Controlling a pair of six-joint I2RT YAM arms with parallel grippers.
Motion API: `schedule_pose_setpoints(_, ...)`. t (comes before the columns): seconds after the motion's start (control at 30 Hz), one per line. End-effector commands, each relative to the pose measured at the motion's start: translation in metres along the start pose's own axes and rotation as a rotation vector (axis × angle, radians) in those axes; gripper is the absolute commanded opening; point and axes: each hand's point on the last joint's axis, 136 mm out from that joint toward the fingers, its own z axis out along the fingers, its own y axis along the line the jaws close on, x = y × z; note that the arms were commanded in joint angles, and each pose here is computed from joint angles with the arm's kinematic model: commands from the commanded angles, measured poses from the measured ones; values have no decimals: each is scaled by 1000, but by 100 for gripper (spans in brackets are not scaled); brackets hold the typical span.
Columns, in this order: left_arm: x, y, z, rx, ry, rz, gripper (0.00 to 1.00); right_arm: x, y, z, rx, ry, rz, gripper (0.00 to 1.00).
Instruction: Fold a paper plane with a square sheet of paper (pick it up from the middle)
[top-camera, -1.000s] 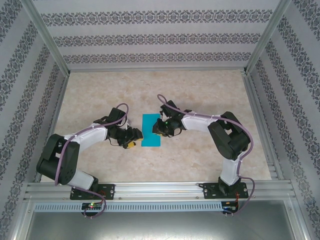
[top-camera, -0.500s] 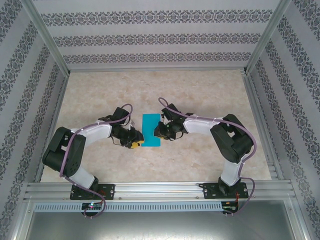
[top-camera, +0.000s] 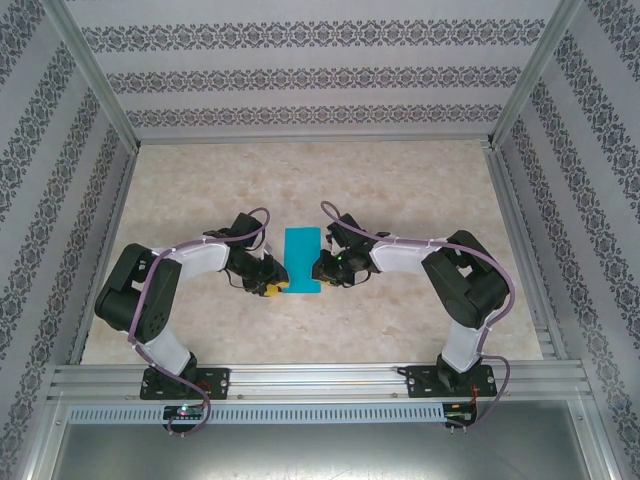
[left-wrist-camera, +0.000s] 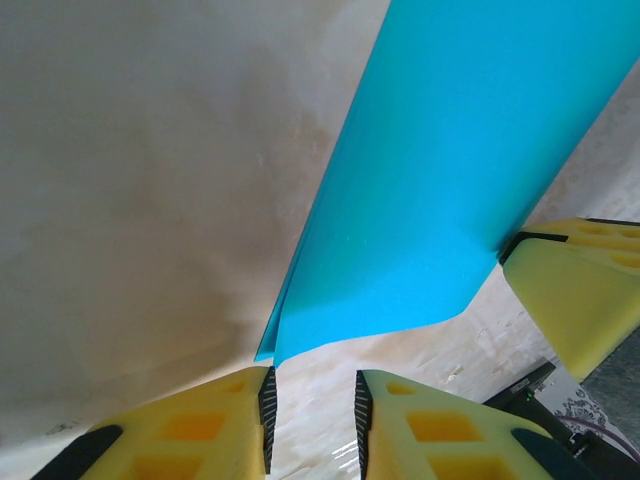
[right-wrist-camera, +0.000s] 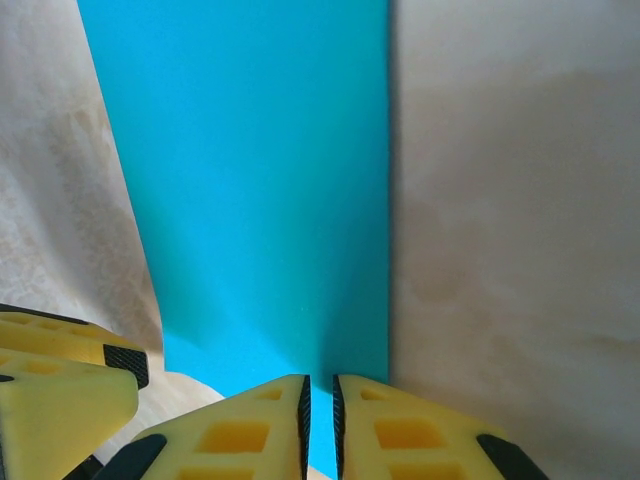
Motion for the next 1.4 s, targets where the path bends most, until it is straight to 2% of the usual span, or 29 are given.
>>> schedule_pose_setpoints(0.0, 5, 0, 2, -20, 23, 10, 30, 7, -9, 6, 26, 30, 19, 16)
schedule_pose_setpoints(0.93, 2, -2, 13, -29, 37, 0, 31, 13, -23, 16, 24, 53, 51, 15)
schedule_pose_setpoints(1.37, -11, -17, 1, -10, -46, 56, 31, 15, -28, 17, 23, 56, 61, 15)
